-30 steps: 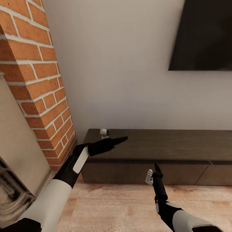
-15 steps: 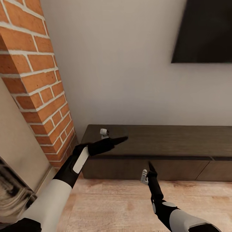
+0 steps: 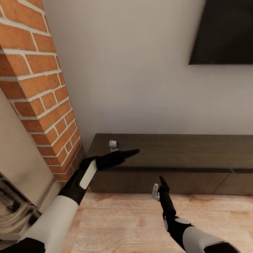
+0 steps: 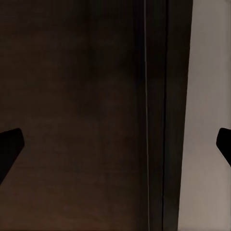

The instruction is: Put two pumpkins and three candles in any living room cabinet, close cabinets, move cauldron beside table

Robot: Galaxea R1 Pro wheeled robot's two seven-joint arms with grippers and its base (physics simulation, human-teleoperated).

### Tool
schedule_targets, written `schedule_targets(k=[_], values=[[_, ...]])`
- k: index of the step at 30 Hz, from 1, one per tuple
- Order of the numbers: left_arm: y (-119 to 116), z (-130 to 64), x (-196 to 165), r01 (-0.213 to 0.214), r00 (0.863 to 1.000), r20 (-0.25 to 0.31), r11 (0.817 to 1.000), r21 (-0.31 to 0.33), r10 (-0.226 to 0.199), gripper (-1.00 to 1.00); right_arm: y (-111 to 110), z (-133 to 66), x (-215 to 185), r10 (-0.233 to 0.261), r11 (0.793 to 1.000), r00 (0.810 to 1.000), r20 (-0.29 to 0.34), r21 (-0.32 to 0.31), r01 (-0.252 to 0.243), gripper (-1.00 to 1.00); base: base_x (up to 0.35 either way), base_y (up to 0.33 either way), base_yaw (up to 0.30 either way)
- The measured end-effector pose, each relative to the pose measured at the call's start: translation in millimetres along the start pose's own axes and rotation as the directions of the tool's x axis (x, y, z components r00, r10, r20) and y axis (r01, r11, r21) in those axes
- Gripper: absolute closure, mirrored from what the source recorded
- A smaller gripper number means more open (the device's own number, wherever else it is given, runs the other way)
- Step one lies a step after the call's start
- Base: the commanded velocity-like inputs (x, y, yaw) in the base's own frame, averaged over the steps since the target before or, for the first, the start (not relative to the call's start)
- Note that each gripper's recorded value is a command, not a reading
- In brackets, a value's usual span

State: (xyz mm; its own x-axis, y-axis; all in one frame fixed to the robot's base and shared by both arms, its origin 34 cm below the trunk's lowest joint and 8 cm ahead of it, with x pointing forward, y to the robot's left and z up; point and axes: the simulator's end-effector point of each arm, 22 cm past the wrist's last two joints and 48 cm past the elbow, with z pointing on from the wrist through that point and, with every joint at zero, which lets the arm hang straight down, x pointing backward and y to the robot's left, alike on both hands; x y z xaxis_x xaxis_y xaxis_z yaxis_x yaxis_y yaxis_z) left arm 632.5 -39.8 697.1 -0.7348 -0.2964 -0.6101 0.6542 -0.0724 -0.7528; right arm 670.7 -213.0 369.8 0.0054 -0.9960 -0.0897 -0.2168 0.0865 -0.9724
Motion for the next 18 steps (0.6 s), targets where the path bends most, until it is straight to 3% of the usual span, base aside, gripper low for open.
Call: schedule_targets(k=[5,13,18], values=[[-6.2,-0.9,-7.4,0.015,0.999,0.032,0.999,0.029,-0.016,-1.0,0.3,-0.2,-1.6,0.008,1.0,1.0,0.007,-0.001,-0.008,-1.0,0.203,0.0,0.0],[-6.4,-1.6,-8.2,0.017,0.999,0.037,0.999,0.031,-0.018,-1.0,0.0,-0.4,-4.0,0.021,1.0,1.0,0.023,0.001,-0.021,-1.0,0.037,0.0,0.0],[-6.6,-1.1,-7.6,0.018,0.999,0.037,0.999,0.033,-0.019,-1.0,-0.3,-0.7,-6.4,0.027,1.0,0.999,0.029,0.003,-0.027,-1.0,0.237,0.0,0.0]])
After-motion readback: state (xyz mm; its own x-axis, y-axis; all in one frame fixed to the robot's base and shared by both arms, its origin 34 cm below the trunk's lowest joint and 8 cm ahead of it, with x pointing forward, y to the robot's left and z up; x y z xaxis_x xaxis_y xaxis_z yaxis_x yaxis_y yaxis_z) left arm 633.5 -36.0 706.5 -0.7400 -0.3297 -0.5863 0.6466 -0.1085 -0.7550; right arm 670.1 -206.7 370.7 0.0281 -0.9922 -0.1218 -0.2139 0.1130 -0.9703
